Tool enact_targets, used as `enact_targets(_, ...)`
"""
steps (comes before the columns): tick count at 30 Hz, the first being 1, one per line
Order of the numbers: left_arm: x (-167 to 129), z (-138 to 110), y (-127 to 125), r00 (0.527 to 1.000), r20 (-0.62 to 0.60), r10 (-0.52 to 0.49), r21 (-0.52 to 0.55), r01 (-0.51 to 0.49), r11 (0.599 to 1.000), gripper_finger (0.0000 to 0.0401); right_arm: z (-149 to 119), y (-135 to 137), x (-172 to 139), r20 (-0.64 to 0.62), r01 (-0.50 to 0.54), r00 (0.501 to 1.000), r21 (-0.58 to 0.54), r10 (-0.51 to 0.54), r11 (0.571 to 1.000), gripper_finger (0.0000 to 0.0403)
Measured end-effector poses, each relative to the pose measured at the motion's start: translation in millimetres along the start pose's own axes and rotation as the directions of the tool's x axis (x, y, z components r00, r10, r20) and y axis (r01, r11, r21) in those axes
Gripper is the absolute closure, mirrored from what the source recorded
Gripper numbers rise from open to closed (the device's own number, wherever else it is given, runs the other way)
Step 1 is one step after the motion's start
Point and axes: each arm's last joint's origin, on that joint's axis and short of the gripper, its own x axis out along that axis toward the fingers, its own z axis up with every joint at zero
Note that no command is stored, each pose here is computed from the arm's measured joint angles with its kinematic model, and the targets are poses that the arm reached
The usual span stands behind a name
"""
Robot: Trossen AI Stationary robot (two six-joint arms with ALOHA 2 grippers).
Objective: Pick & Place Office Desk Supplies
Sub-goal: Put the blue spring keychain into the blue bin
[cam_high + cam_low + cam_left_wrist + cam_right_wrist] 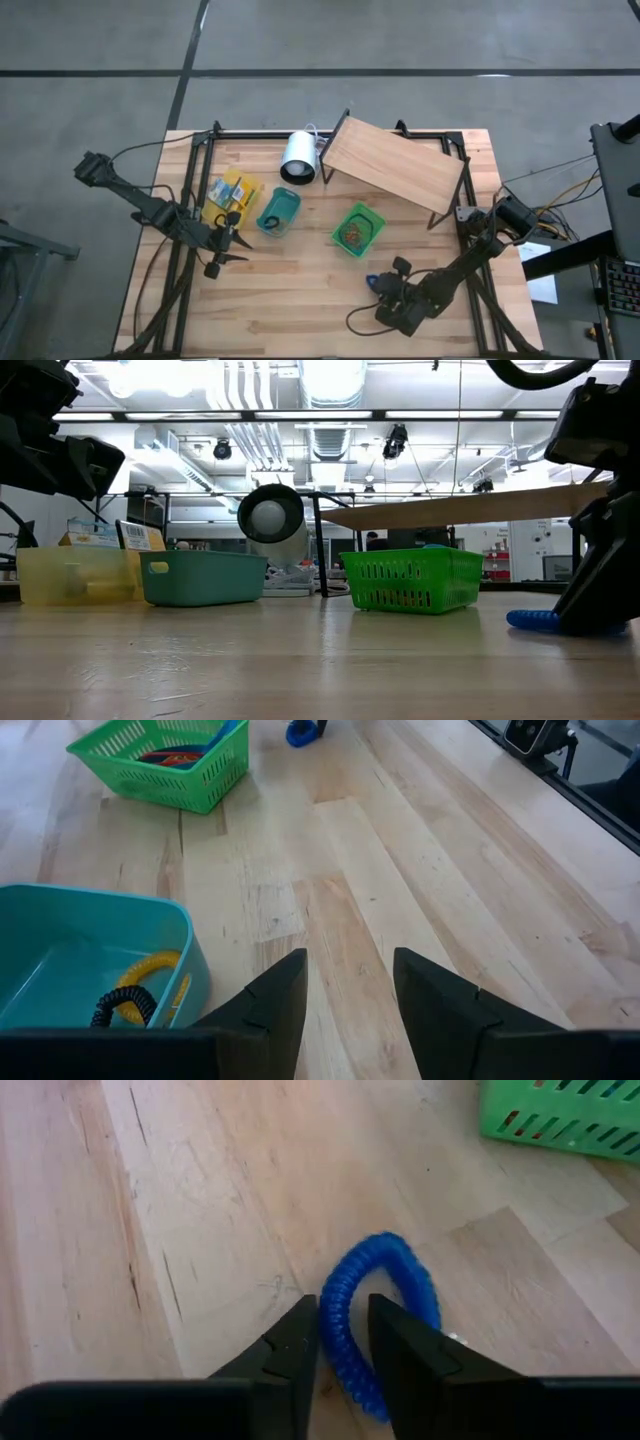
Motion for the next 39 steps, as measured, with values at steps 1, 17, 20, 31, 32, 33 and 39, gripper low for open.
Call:
enact_targets(1,0,0,0,1.0,0.0,0.0,0.0,0.0,1.0,0.0249,0,0,0,-0.001,0.0,1.0,0.0,0.0,1.0,0.0322)
enact_targets(17,0,0,0,1.0,0.0,0.0,0.0,0.0,1.0,0.0249,1,1,-1,0.002,-0.009,1.0,-0.059,0.009,0.998,0.0384)
enact_targets(20,0,0,0,1.0,0.0,0.0,0.0,0.0,1.0,0.0249,5,2,-4,0.016,-0.012,1.0,-0.065,0.013,0.998,0.0384)
enact_targets(31,0,0,0,1.0,-0.004,0.0,0.001,0.0,1.0,0.0249,50,23,-41,0.227,-0.06,0.97,-0.106,0.083,0.993,0.0385)
enact_targets(32,0,0,0,1.0,-0.004,0.001,0.0,-0.001,1.0,0.0249,57,26,-45,0.258,-0.062,0.962,-0.102,0.087,0.993,0.0385)
enact_targets(33,0,0,0,1.0,-0.004,0.001,0.0,-0.001,1.0,0.0249,62,28,-49,0.287,-0.059,0.954,-0.108,0.088,0.992,0.0384)
enact_targets(39,0,-1,0,1.0,-0.009,0.001,0.002,-0.001,1.0,0.0249,96,44,-62,0.447,0.001,0.888,-0.229,0.104,0.973,0.038)
